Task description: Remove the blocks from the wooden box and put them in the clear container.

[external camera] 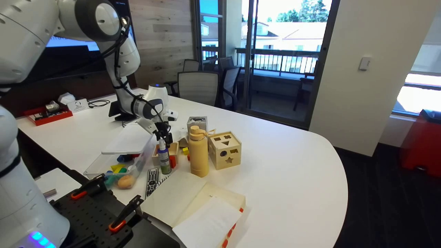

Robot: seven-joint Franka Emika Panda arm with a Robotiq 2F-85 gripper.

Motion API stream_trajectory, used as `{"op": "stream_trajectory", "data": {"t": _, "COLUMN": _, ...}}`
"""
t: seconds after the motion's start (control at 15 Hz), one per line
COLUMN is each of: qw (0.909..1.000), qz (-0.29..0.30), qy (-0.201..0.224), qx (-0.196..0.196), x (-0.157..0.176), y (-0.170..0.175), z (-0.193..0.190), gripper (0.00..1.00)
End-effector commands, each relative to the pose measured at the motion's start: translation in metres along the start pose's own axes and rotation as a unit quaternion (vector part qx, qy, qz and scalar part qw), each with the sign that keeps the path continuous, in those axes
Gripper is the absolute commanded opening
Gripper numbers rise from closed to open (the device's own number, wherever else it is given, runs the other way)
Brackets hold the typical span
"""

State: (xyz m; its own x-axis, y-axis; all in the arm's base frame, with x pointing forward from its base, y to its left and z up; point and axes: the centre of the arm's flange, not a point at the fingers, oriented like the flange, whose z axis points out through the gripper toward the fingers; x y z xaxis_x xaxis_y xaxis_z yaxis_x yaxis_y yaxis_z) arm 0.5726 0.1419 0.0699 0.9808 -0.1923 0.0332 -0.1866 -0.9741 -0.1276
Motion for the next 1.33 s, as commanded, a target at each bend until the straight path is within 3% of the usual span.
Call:
{"op": "stream_trajectory", "data": {"t": 0.0, "qw": 0.9999, "qz": 0.014, "qy": 0.004, "qx": 0.003, "x": 0.019, "y": -0.001, "z": 0.027, "gripper": 1.0}}
{"op": "stream_trajectory", "data": {"t": 0.27, "qw": 0.9995, "qz": 0.028, "qy": -0.009, "qx": -0.005, "x": 0.027, "y": 0.004, "z": 0.048, "gripper": 1.0}}
{"op": "stream_trajectory", "data": {"t": 0.87, "qw": 0.9931, "qz": 0.041, "qy": -0.109, "qx": -0.01, "x": 0.035, "y": 0.0, "z": 0.07, "gripper": 1.0}}
{"op": "stream_trajectory", "data": {"t": 1.27, "qw": 0.9935, "qz": 0.039, "qy": -0.107, "qx": -0.001, "x": 0.041, "y": -0.008, "z": 0.063, "gripper": 1.0}}
